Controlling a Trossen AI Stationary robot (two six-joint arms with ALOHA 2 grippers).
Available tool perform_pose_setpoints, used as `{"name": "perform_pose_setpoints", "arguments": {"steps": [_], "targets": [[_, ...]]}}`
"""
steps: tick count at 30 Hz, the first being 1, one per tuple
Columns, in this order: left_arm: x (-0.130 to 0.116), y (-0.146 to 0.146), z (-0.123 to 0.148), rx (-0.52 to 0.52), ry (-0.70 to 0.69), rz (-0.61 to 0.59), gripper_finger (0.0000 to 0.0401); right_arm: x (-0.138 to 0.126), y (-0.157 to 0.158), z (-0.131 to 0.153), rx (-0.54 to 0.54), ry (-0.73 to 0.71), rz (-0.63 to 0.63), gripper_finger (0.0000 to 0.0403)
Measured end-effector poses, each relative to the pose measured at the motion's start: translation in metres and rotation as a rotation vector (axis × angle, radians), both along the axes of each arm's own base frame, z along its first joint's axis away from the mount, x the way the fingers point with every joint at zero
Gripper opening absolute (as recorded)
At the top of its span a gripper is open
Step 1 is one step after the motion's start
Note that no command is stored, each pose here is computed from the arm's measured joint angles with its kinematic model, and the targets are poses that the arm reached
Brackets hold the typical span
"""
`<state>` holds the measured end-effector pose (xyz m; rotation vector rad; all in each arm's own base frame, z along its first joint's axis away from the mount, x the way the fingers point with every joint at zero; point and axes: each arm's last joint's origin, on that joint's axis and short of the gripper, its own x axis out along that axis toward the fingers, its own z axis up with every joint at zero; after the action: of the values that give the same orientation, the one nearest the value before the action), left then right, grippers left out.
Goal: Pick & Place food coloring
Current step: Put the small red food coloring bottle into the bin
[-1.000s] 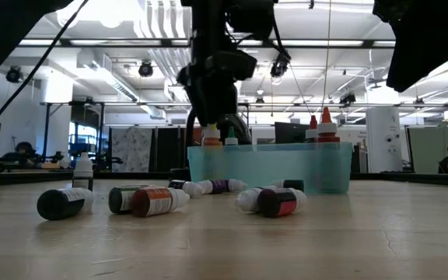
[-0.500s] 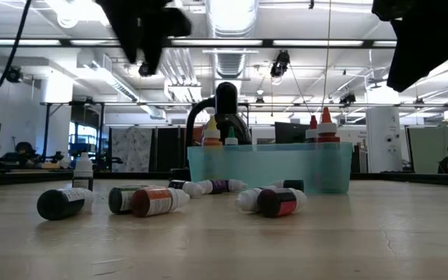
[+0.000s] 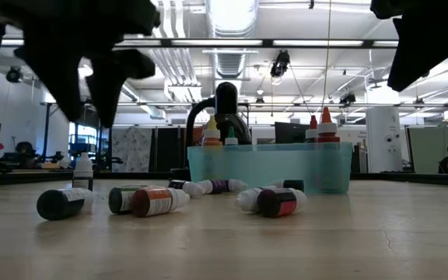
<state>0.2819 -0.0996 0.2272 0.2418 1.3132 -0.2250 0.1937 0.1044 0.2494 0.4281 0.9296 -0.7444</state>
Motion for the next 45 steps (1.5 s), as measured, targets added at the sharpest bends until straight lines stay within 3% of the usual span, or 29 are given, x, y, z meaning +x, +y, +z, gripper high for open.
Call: {"name": "perform_pose_setpoints", "arguments": {"steps": [8, 14, 21, 33, 45], "targets": [[-0.001, -0.001, -0.023, -0.049, -0.037, -0.013, 0.0168, 0.000, 0.000, 0.000, 0.001, 0.002, 0.003, 0.0093], [-0.007, 0.002, -0.037, -0.024, -0.013, -0.011, 0.0168, 0.000, 0.000, 0.000, 0.001, 0.002, 0.003, 0.0093], [-0.005, 0.002, -0.039, -0.018, -0.046, -0.005, 0.0164, 0.000, 0.000, 0.000, -0.001, 0.004, 0.005, 0.0093], [-0.004, 0.002, -0.045, -0.016, -0.036, 0.000, 0.0111, 0.000, 0.000, 0.000, -0.001, 0.004, 0.003, 0.0093], [-0.005, 0.003, -0.046, -0.009, -0.025, -0.010, 0.0108, 0.000, 0.000, 0.000, -0.001, 0.004, 0.003, 0.0093]]}}
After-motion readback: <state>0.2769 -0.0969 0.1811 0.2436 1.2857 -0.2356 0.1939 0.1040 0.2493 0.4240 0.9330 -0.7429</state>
